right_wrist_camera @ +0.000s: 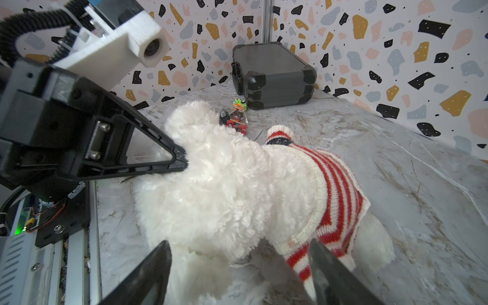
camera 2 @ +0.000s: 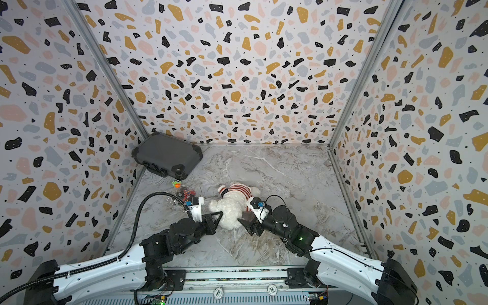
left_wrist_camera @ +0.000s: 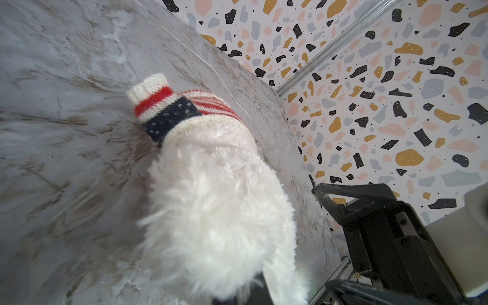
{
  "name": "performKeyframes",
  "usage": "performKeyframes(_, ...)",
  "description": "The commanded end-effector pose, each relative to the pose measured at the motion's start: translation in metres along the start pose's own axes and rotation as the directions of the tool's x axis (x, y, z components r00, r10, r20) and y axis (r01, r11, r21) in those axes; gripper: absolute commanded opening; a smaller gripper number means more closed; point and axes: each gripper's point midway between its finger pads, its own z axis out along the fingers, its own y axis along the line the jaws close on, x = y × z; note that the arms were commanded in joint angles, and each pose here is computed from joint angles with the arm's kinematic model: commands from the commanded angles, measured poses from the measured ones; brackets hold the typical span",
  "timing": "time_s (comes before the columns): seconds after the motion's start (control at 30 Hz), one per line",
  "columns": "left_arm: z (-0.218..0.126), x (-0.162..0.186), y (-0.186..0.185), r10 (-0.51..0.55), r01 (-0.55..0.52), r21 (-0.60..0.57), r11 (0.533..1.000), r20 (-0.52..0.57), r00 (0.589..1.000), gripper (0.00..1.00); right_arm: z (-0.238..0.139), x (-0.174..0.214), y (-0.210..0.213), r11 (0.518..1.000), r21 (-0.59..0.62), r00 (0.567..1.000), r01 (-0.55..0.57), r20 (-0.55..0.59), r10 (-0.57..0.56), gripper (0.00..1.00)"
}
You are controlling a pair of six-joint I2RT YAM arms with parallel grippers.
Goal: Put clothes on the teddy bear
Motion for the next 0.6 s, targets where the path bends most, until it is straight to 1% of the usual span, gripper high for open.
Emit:
performKeyframes(0.0, -0.005, -0.019, -0.023, -0.032, 0.029, 0.067, 0.997, 0.047, 0.998, 0.0, -0.003, -0.01, 0.007, 1.0, -0.029, 0.999, 0.004, 0.043, -0.002, 0.81)
performKeyframes(0.1, -0.005, -0.019, -0.023, -0.033, 0.03, 0.068, 0.997, 0.046, 0.998, 0.0, -0.003, -0.013, 0.017, 0.997, -0.063, 0.997, 0.039, 0.061, -0.035, 0.8)
performKeyframes(0.2, -0.006, -0.022, -0.027, -0.036, 0.032, 0.078, 0.996, 0.049, 0.998, 0.0, -0.002, -0.014, 0.03, 0.991, -0.084, 0.993, 0.102, 0.068, -0.096, 0.8)
performKeyframes(0.3, -0.006, -0.023, -0.03, -0.04, 0.036, 0.084, 0.996, 0.05, 0.998, 0.0, 0.001, -0.015, 0.035, 0.987, -0.071, 0.988, 0.141, 0.069, -0.136, 0.8)
performKeyframes(0.57, -0.005, -0.024, -0.035, -0.053, 0.048, 0.096, 0.994, 0.042, 0.998, 0.0, 0.013, -0.013, 0.044, 0.98, -0.039, 0.98, 0.193, 0.049, -0.191, 0.81)
